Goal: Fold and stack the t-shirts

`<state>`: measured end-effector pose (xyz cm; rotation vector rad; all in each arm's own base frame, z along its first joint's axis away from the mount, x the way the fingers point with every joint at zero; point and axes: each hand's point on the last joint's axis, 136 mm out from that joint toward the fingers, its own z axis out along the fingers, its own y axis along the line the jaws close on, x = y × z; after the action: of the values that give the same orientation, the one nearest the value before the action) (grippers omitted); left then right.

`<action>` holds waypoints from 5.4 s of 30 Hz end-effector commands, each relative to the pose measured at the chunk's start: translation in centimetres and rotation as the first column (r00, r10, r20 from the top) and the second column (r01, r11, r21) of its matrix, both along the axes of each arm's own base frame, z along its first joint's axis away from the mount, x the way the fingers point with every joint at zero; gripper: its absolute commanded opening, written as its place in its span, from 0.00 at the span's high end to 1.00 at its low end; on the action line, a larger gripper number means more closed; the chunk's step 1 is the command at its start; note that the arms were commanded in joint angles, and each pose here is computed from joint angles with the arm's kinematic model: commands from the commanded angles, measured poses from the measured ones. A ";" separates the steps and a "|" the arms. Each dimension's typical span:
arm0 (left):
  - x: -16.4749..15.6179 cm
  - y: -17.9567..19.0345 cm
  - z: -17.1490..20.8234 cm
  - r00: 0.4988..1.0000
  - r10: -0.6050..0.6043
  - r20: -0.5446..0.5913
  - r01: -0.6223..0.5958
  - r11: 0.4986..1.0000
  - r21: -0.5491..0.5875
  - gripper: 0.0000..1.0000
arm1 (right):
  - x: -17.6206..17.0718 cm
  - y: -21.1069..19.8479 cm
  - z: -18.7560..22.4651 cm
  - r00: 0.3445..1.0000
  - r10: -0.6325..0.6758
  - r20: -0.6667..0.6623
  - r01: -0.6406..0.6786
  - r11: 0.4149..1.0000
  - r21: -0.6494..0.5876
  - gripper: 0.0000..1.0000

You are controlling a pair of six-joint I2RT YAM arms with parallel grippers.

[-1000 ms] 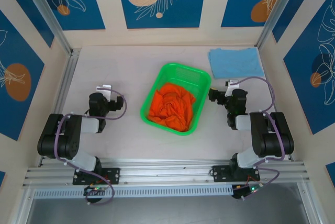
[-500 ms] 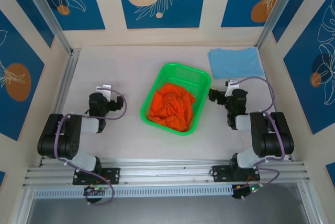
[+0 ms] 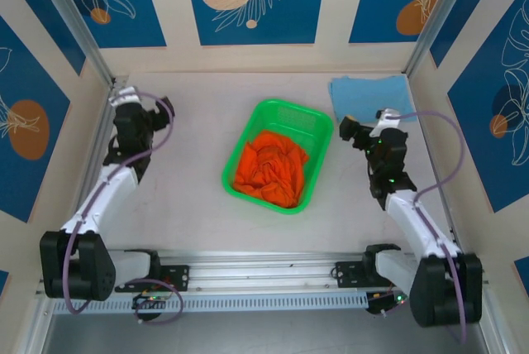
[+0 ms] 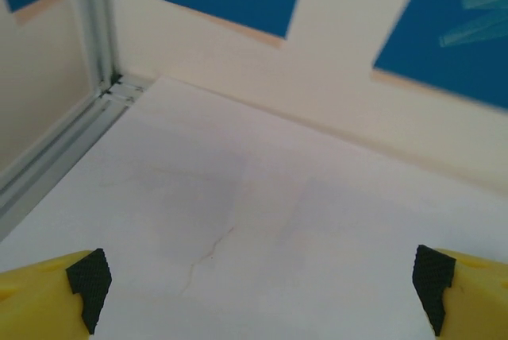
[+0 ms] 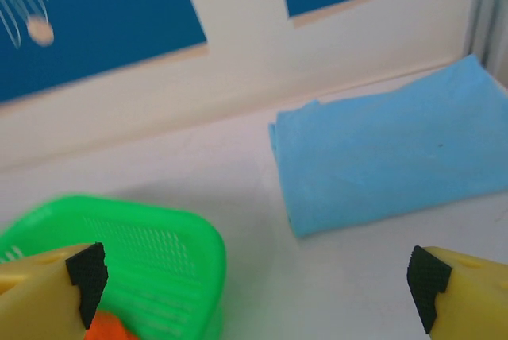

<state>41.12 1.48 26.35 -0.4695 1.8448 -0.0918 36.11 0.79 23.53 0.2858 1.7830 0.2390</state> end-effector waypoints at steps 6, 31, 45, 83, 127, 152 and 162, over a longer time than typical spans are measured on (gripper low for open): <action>-0.2 -7.1 -2.9 0.961 -0.249 -0.123 0.206 0.936 -0.285 0.00 | -5.5 -3.0 -4.5 0.968 -0.177 -0.177 0.228 0.913 0.337 0.01; -14.5 -34.9 -13.1 0.172 -0.652 -0.739 0.851 0.476 -0.222 0.03 | -1.7 0.1 -8.5 0.867 -0.022 -0.497 0.208 0.924 0.322 0.07; -11.5 -35.7 -16.4 0.286 -0.546 -0.787 0.792 0.597 -0.127 0.62 | -5.7 3.2 -4.7 0.841 0.045 -0.540 0.142 0.943 0.301 0.16; -22.0 -3.0 25.1 0.921 -0.185 0.343 0.123 0.973 0.195 1.00 | 5.5 38.8 -12.4 0.493 0.355 -0.794 -0.331 0.921 0.207 0.93; -11.1 -37.0 20.4 0.446 -0.893 0.066 0.877 0.421 -0.230 1.00 | -6.4 17.3 7.6 0.699 0.715 -0.037 -0.641 0.649 0.410 0.01; 5.7 -17.2 -7.4 0.579 -0.120 -0.807 0.510 0.825 0.243 0.12 | -5.9 16.3 -9.9 0.507 0.346 -0.789 -0.299 0.930 0.216 0.01; 7.8 -15.2 -13.5 0.493 -0.067 -0.868 0.536 0.809 0.242 0.36 | -8.9 21.3 -16.6 0.239 0.275 -0.931 -0.481 0.867 0.133 0.16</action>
<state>48.54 -15.46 13.34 0.2819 2.7835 0.3589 28.07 21.79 6.85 -0.1547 3.0322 0.3614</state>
